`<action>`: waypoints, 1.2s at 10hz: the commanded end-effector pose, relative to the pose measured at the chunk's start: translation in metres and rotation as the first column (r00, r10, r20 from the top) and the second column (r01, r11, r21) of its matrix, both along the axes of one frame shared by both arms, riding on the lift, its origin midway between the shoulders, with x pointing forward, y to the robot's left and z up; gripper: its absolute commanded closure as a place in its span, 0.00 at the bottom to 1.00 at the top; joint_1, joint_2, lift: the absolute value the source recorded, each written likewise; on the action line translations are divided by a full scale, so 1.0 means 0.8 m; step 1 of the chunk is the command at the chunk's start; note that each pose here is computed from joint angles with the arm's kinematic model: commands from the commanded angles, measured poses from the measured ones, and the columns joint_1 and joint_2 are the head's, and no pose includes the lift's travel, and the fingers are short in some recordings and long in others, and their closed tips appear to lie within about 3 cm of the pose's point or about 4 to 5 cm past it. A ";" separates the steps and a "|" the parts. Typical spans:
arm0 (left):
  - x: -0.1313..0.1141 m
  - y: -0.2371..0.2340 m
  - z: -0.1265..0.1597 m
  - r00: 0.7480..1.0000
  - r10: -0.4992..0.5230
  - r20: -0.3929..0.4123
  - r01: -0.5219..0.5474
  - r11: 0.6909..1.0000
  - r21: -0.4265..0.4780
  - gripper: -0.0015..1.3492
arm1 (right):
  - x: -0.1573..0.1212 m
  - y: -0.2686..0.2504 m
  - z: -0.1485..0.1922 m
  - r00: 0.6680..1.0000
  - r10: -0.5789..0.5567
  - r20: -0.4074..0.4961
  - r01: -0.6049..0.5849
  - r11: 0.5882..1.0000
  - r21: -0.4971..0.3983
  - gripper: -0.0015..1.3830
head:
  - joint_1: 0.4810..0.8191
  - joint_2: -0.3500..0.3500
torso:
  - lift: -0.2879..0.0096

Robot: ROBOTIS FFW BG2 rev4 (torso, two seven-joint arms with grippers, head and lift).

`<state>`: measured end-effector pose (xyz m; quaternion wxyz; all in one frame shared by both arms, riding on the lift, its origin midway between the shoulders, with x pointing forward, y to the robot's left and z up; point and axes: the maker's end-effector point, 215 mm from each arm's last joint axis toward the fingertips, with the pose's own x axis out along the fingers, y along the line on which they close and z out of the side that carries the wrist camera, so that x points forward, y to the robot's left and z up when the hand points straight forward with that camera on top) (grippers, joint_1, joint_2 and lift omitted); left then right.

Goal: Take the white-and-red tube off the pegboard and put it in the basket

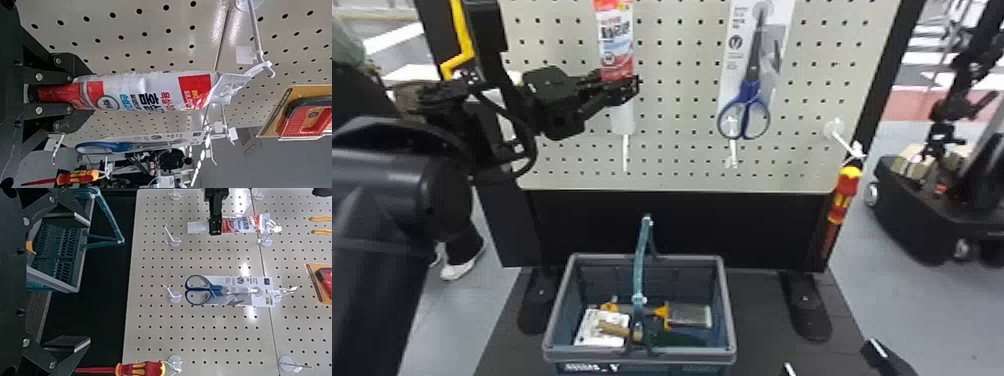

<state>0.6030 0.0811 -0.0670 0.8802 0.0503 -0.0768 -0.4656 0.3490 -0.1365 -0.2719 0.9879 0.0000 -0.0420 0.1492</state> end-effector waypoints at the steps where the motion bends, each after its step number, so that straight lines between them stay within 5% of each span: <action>1: -0.005 0.001 0.016 0.999 0.014 0.045 -0.015 1.000 0.014 0.83 | 0.000 0.000 -0.002 1.000 0.000 -0.003 0.000 1.000 0.000 0.17 | 0.20 0.50 | 0.63; 4: -0.036 0.016 0.062 0.980 0.097 0.176 -0.098 0.995 -0.006 0.83 | 0.000 0.000 -0.005 1.000 0.000 -0.008 0.000 1.000 0.000 0.17 | 0.20 0.50 | 0.63; 6: -0.066 0.038 0.061 0.971 0.142 0.191 -0.127 0.988 -0.087 0.83 | 0.000 0.000 -0.005 1.000 0.000 -0.008 0.000 1.000 0.000 0.17 | 0.20 0.50 | 0.63; 9: -0.092 0.116 0.015 0.938 0.328 0.115 -0.292 0.922 -0.253 0.83 | -0.002 0.000 -0.007 1.000 -0.001 -0.013 0.001 1.000 0.003 0.17 | 0.20 0.50 | 0.63; 12: -0.102 0.184 -0.053 0.878 0.479 0.011 -0.446 0.826 -0.344 0.83 | 0.000 0.004 -0.007 1.000 0.005 -0.011 -0.005 1.000 0.008 0.17 | 0.20 0.50 | 0.63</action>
